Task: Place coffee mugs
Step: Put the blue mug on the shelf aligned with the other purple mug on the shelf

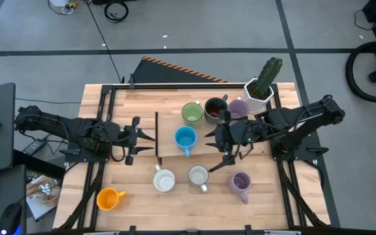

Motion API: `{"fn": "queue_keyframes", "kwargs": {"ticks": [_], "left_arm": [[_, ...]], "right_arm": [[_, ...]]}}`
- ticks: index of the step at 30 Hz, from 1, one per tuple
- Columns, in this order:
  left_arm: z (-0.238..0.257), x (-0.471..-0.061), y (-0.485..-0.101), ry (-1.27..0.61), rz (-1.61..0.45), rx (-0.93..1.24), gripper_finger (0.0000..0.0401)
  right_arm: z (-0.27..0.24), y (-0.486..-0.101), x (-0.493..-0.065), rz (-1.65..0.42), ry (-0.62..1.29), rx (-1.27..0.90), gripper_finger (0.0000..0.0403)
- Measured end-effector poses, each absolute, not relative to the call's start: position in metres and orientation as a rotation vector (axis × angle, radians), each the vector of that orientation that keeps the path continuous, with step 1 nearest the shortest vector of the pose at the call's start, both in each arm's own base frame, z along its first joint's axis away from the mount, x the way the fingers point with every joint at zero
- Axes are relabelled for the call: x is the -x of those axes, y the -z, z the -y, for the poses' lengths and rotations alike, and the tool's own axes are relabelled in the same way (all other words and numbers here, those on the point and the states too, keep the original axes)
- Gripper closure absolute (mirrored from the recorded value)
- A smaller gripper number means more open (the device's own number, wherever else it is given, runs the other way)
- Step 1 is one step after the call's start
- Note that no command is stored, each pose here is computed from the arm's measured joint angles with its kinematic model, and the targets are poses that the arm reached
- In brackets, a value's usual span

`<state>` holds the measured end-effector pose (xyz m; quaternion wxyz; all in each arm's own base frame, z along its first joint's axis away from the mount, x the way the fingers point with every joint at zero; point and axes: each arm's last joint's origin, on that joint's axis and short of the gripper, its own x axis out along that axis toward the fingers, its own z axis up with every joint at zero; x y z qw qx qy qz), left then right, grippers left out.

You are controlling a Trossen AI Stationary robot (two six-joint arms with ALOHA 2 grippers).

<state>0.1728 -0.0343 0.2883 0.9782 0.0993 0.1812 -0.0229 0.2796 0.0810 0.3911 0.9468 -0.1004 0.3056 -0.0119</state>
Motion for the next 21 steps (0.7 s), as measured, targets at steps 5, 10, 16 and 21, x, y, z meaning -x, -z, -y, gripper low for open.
{"fn": "queue_keyframes", "kwargs": {"ticks": [5, 10, 16, 21], "left_arm": [[0.032, -0.164, -0.263, 0.049, -0.266, -0.236, 0.0253], [0.031, -0.159, -0.236, 0.044, -0.148, -0.279, 0.0253], [0.030, -0.152, -0.202, 0.033, -0.064, -0.298, 0.0253], [0.028, -0.149, -0.190, 0.006, -0.049, -0.314, 0.0253]], "right_arm": [[-0.080, -0.396, -0.300, -0.621, 0.037, 0.215, 0.0273], [-0.075, -0.394, -0.328, -0.635, 0.065, 0.193, 0.0273], [-0.071, -0.387, -0.358, -0.676, 0.119, 0.126, 0.0273], [-0.072, -0.384, -0.375, -0.687, 0.186, 0.075, 0.0273]]}}
